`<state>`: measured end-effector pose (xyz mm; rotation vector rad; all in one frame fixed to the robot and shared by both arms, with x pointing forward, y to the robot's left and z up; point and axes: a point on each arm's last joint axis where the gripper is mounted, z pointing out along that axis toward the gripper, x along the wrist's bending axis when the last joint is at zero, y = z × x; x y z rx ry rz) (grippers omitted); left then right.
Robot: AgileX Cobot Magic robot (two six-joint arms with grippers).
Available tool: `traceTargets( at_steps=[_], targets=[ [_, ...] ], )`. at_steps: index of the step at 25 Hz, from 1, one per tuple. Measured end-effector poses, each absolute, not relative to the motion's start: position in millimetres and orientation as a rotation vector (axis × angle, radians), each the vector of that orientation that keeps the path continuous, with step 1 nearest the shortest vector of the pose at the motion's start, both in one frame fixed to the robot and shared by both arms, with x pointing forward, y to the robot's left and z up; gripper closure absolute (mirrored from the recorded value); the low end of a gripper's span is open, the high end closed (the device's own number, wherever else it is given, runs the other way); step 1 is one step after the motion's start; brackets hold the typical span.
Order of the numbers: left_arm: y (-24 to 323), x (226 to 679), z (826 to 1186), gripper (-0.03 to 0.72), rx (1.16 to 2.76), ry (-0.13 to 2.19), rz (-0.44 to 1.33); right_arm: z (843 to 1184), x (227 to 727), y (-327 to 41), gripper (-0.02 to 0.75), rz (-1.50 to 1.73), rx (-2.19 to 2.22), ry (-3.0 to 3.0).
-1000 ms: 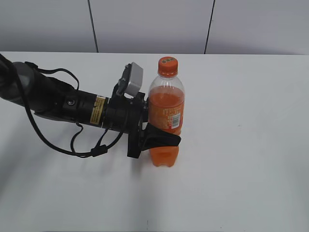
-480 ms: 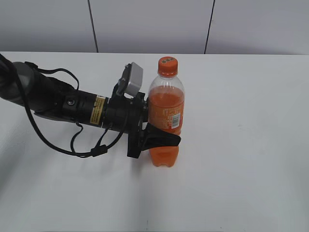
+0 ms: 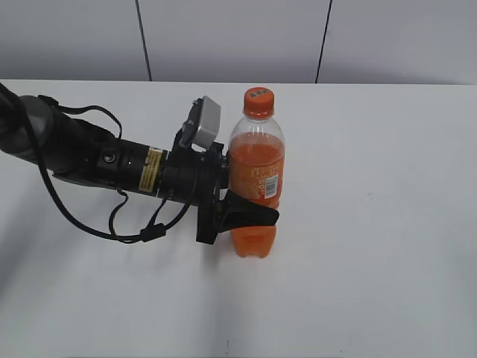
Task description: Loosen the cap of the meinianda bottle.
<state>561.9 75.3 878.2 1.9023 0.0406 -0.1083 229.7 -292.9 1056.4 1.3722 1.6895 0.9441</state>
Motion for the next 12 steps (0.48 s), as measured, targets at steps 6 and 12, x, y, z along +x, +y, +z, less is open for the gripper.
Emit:
traceTargets(
  at_steps=[6,12],
  targets=[
    [75.4,561.9,877.8,0.273,1.903,0.041,-0.108,1079.3,253.0,-292.6,0.381,0.89,1.456,1.757],
    [75.4,561.9,877.9,0.273,1.903,0.041,-0.109,1114.4,305.3,-290.5,0.381,0.754,1.606,1.925]
  ],
)
